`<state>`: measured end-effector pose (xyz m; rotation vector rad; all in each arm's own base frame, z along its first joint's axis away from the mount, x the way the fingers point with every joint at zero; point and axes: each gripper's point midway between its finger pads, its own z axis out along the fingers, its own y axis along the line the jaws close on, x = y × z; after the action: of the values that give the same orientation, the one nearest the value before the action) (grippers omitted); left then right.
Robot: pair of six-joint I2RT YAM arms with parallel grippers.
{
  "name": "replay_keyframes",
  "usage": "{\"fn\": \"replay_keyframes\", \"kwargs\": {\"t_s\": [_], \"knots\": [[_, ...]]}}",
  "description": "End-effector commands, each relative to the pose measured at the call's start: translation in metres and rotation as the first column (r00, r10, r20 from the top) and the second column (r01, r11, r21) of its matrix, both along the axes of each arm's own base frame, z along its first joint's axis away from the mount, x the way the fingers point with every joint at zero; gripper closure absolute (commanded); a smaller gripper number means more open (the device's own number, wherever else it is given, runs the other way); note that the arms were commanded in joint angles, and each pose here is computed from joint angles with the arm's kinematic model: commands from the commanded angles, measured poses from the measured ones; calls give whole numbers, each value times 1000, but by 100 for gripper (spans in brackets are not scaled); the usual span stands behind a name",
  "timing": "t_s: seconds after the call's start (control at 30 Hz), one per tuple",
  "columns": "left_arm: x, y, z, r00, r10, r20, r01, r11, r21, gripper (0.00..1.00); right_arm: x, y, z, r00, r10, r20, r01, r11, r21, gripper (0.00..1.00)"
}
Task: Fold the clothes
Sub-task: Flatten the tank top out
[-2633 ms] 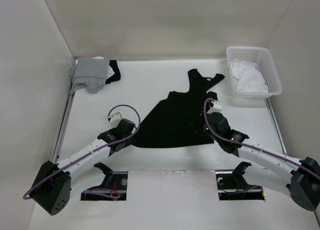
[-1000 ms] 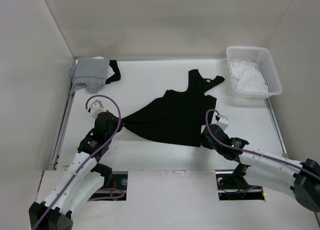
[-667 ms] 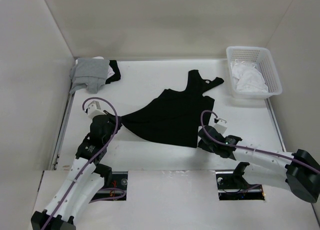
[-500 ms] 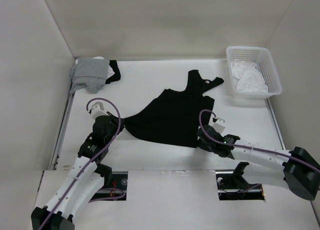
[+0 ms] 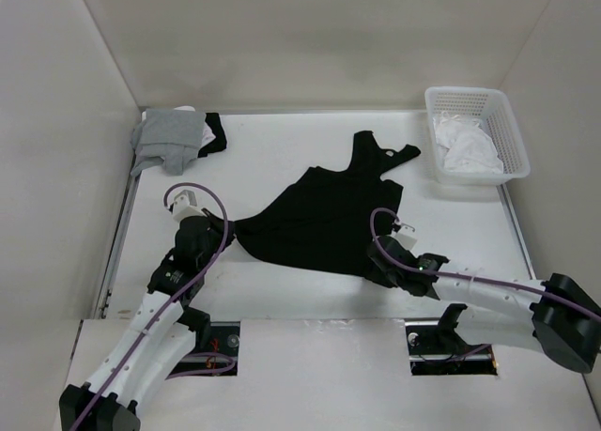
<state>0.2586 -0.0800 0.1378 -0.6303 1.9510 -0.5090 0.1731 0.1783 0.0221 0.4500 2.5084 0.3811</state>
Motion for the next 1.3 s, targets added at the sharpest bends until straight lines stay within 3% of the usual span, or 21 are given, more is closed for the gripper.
{"fn": "replay_keyframes", "kwargs": {"t_s": [0.0,0.17,0.33,0.57,0.7,0.8,0.93,1.03,1.17,1.27], "knots": [[6,-5,11,999,-9,46,10,1000,-29,100,-6,7,-6,999,35,-28,-35,999,7,67],[6,-6,13,999,-9,53,11,999,-33,100,-2,4,-6,1000,10,-15,-11,1000,-7,73],[7,-9,17,998,-15,61,17,999,-36,100,5,-2,-1,999,-28,20,28,1000,2,72],[10,-12,28,996,-18,89,23,999,-45,100,7,-4,3,998,-32,47,31,999,26,95],[14,-13,60,987,-13,162,23,998,-60,100,18,-3,52,981,-29,194,17,998,68,100],[15,-10,116,958,11,285,15,996,-91,100,19,-9,121,943,2,333,-25,998,65,100],[6,-4,243,837,97,538,19,978,-206,100,10,-35,254,834,14,552,-62,996,70,100],[-14,5,319,735,148,662,33,967,-253,100,-1,-54,354,731,4,683,-108,988,109,100],[-59,39,410,563,233,793,8,958,-288,100,-9,-66,442,623,5,782,-146,983,110,100],[-84,55,455,469,260,844,0,956,-295,100,-13,-67,500,561,3,828,-153,983,101,100]]}}
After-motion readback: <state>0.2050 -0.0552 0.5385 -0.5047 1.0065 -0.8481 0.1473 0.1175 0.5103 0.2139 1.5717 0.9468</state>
